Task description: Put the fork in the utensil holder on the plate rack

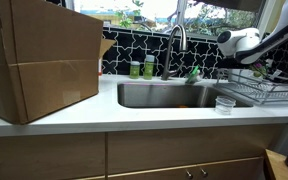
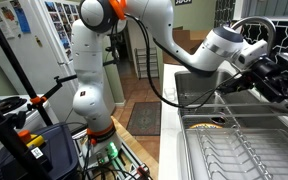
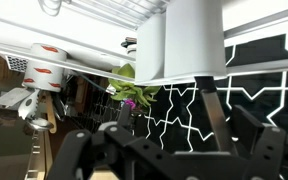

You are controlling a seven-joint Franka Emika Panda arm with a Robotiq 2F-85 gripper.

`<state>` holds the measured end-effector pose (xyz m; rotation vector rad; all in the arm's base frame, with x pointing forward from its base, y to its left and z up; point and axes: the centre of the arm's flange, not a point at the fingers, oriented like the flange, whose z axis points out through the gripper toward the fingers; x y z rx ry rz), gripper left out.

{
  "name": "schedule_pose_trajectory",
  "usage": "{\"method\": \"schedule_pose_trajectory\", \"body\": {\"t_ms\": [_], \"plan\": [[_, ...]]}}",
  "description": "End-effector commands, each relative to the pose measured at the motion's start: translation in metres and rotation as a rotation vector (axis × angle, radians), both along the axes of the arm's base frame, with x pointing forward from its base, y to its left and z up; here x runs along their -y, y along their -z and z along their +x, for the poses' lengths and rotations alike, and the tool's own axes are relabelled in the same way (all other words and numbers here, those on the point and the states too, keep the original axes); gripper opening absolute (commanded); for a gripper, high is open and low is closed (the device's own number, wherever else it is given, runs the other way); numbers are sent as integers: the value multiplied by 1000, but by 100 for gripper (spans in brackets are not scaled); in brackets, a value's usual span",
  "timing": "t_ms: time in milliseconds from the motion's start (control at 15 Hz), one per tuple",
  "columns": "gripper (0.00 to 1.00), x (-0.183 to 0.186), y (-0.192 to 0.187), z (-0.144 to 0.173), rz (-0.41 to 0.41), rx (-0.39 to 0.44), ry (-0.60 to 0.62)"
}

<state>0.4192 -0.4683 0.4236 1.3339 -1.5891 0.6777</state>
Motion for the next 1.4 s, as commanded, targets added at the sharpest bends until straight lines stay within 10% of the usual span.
{"method": "schedule_pose_trajectory", "body": {"t_ms": [0,1333], "plan": [[100,-24,-24,-13,70,29,43],[100,-57,-109,-42,291,100,189]]}}
